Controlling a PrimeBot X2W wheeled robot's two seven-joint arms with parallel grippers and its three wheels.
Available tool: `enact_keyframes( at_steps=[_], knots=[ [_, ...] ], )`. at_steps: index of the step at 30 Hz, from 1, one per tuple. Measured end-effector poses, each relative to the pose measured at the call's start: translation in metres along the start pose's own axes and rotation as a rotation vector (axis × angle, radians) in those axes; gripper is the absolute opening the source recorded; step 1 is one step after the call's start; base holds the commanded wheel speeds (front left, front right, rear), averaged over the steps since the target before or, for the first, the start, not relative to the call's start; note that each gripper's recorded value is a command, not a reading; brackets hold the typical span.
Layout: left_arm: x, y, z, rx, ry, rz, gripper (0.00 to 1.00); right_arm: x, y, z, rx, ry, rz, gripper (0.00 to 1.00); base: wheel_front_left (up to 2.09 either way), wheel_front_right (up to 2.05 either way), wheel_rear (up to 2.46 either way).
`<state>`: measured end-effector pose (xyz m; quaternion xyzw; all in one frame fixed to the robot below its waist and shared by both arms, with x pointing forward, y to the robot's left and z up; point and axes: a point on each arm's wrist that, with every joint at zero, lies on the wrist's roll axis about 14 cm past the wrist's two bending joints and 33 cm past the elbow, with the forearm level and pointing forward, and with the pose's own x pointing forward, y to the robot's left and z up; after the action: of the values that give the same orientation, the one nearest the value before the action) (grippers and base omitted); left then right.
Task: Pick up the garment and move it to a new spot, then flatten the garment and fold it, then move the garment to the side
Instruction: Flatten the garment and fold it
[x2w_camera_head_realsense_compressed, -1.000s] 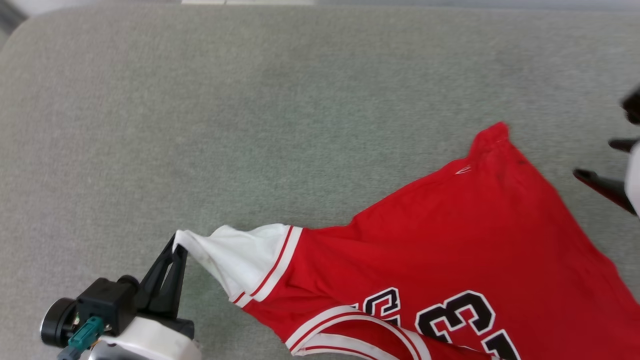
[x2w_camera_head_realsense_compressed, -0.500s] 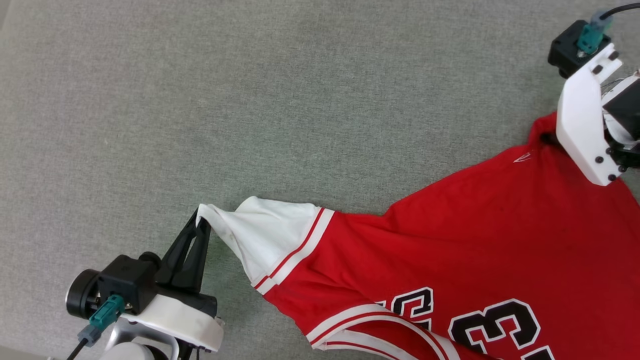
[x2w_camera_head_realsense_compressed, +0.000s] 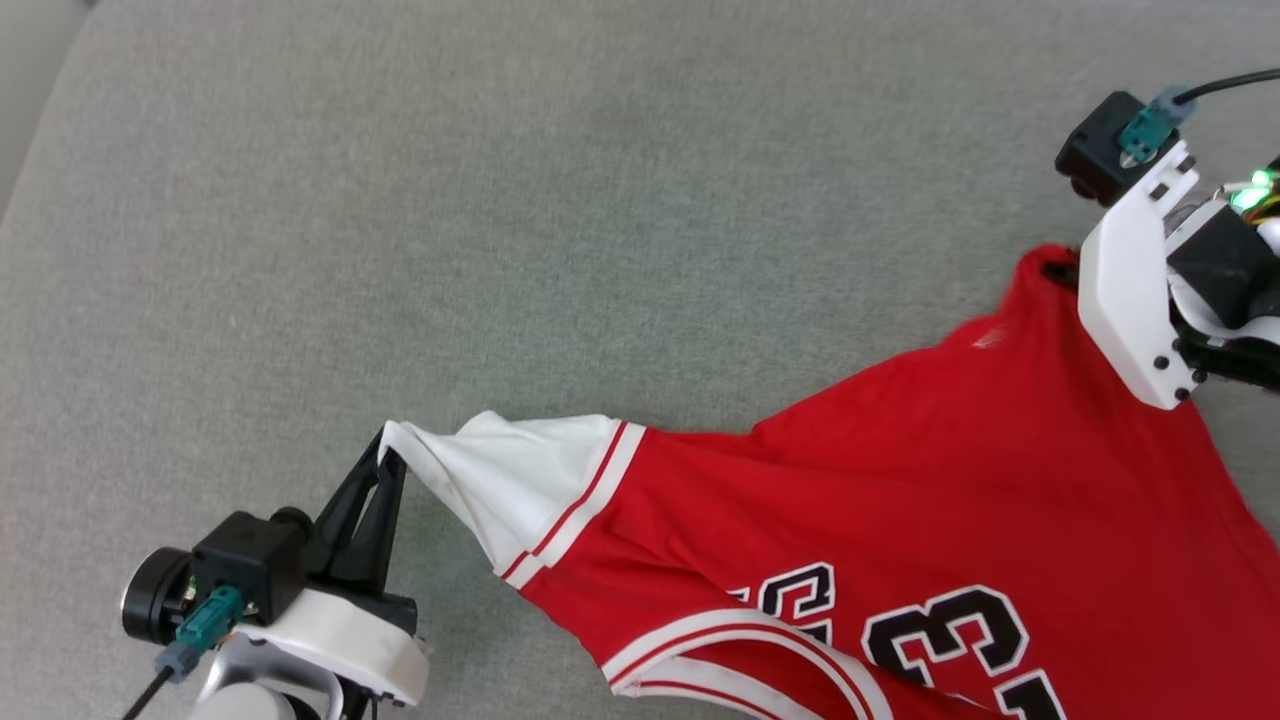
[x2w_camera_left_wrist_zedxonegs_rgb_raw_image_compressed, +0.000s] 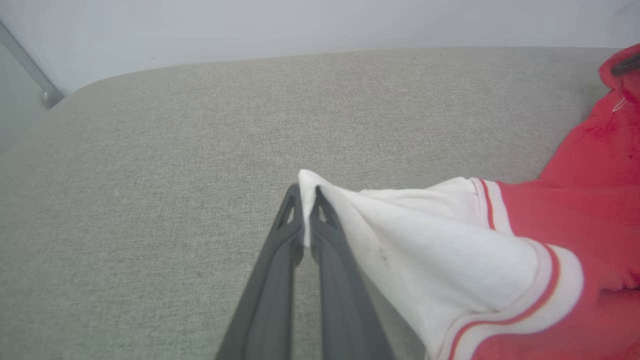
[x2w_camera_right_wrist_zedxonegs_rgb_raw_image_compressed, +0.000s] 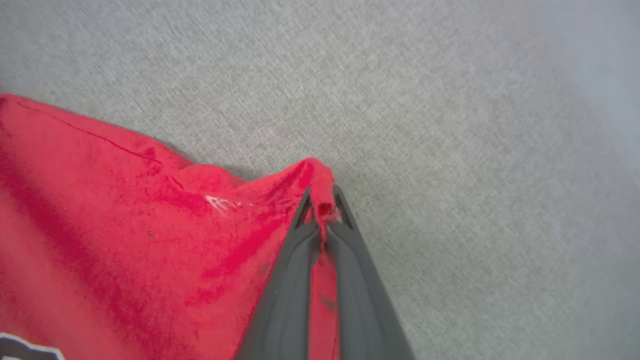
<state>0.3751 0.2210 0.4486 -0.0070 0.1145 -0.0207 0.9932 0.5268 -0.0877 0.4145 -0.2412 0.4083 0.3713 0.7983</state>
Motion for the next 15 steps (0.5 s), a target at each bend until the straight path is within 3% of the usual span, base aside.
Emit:
enact_keyframes(
  at_steps=[5, 15],
  knots=[
    [0.004, -0.001, 0.033, 0.032, -0.095, -0.032, 0.0, -0.047, -0.008, 0.029, 0.007, -0.171, -0.059, 0.0, 0.0, 0.0, 0.0],
    [0.039, -0.027, 0.141, 0.135, -0.359, -0.159, 0.0, -0.15, -0.043, 0.079, -0.008, -0.504, -0.266, 0.0, 0.0, 0.0, 0.0]
  ],
)
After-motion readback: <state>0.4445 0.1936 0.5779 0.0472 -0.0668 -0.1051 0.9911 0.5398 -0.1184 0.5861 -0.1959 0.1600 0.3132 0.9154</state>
